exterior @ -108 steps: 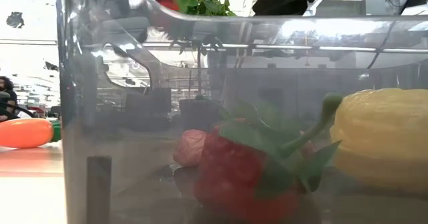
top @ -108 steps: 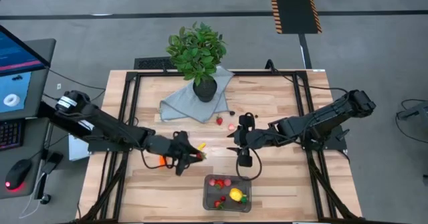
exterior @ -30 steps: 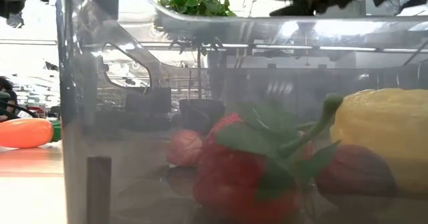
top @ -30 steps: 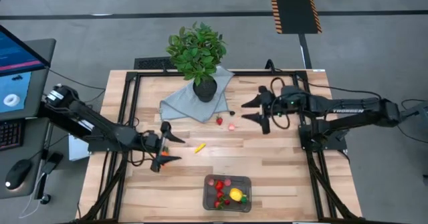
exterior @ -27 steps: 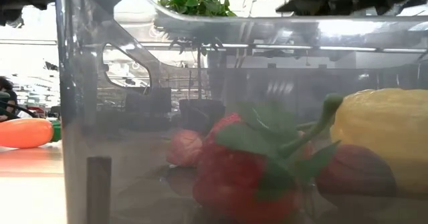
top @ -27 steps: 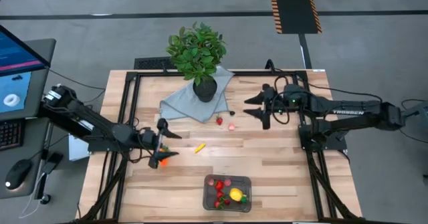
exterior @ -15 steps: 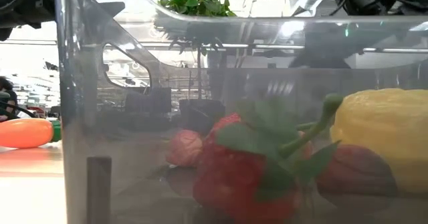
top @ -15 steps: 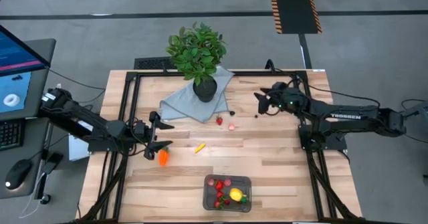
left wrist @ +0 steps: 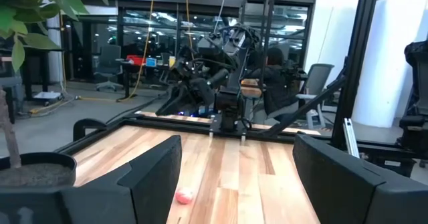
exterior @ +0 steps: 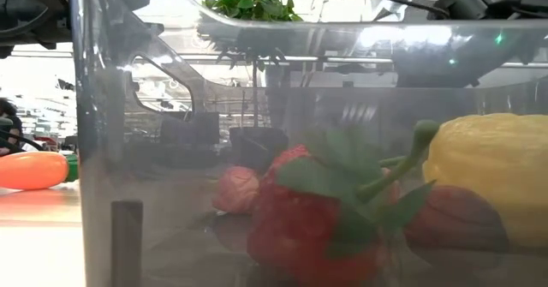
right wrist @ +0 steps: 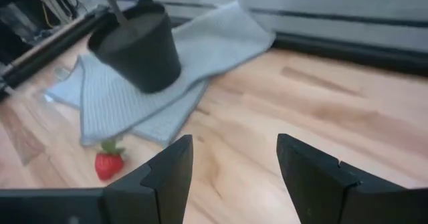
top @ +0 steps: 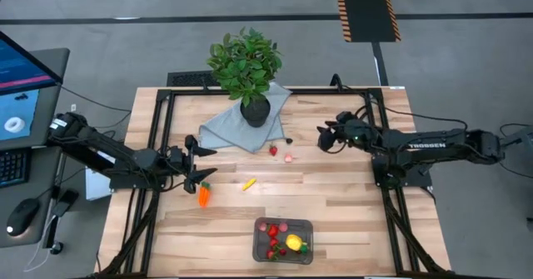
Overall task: Pick and placing Produce into tupperware
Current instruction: Put the blueberry into the black bin
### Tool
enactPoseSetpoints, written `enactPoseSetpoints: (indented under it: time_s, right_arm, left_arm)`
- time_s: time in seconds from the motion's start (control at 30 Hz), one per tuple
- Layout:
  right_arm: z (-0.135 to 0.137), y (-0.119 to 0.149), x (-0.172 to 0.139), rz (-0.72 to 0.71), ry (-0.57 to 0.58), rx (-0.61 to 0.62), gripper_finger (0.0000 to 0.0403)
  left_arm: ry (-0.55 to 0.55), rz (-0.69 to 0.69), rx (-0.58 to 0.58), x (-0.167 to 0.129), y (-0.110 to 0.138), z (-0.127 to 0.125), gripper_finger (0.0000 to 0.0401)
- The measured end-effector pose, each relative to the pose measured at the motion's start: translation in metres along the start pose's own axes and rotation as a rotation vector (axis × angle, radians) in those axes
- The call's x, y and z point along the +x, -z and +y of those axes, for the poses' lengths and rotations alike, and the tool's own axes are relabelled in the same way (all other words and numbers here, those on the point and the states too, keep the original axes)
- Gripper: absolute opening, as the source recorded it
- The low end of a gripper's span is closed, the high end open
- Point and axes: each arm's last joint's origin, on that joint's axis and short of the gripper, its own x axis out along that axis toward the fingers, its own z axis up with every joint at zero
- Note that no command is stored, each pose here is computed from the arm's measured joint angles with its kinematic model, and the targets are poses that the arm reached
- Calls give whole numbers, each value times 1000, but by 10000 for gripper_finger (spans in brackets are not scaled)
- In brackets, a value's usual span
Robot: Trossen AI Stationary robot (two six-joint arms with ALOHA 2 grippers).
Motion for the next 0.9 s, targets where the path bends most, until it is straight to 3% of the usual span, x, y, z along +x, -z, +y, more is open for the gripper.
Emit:
enactPoseSetpoints:
  time_s: [0.33, 0.73, 0.9]
  right_arm:
    - [8, 26, 17, 153, 37, 33, 240]
    - [31, 55, 18, -74, 261, -44, 240]
    - [34, 70, 21, -70, 288, -33, 240]
  left_arm:
    - [1, 1, -12, 0, 0, 0, 274]
    - [3, 3, -23, 0, 1, 0, 274]
    - [3, 4, -23, 0, 1, 0, 274]
